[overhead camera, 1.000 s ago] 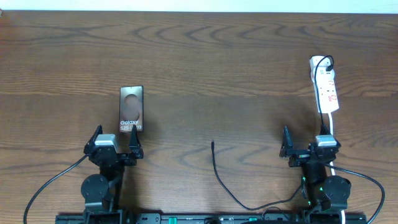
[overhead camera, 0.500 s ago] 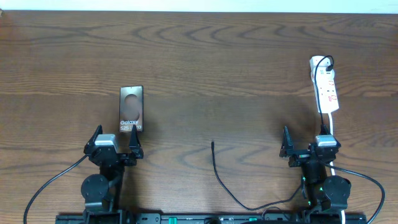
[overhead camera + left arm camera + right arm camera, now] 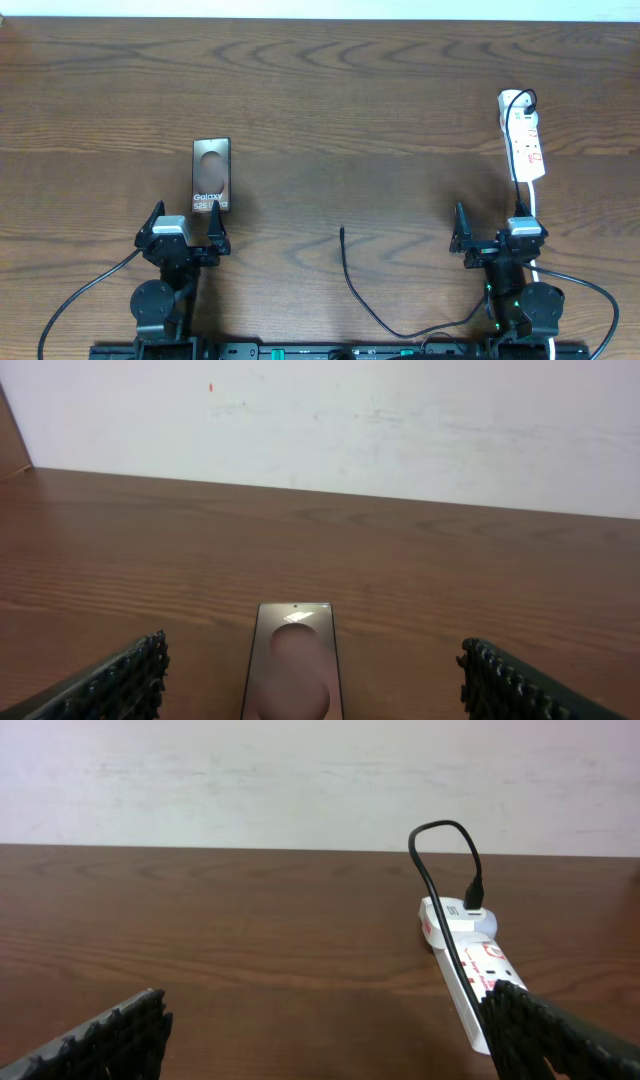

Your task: Plug charger to phone and switch on socket

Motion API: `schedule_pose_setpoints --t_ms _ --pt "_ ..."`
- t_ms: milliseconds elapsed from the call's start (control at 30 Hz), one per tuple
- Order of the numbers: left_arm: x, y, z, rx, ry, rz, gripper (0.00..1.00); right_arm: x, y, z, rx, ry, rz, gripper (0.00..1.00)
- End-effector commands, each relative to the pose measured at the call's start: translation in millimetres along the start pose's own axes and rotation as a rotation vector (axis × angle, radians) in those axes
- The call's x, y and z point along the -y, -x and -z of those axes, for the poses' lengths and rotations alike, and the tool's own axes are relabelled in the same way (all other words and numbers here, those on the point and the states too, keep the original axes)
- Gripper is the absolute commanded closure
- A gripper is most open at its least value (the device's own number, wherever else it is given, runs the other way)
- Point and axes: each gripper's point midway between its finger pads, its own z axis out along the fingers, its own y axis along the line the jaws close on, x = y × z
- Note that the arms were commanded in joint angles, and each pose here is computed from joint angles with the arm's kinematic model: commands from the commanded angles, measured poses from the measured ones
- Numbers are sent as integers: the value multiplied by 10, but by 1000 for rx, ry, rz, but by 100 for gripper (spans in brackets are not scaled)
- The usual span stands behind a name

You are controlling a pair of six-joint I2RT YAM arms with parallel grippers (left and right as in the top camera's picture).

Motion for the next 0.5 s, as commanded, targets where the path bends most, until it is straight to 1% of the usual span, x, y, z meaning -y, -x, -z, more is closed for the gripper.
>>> schedule_pose_setpoints --t_ms 0,333,467 --pt "10 -139 -3 -45 -11 -10 9 12 -1 4 1 -8 12 1" --pt "20 -84 -2 -26 -16 -11 9 12 -1 4 1 -8 12 1" --pt "27 -12 18 -20 -16 5 9 13 -1 4 1 -9 12 1"
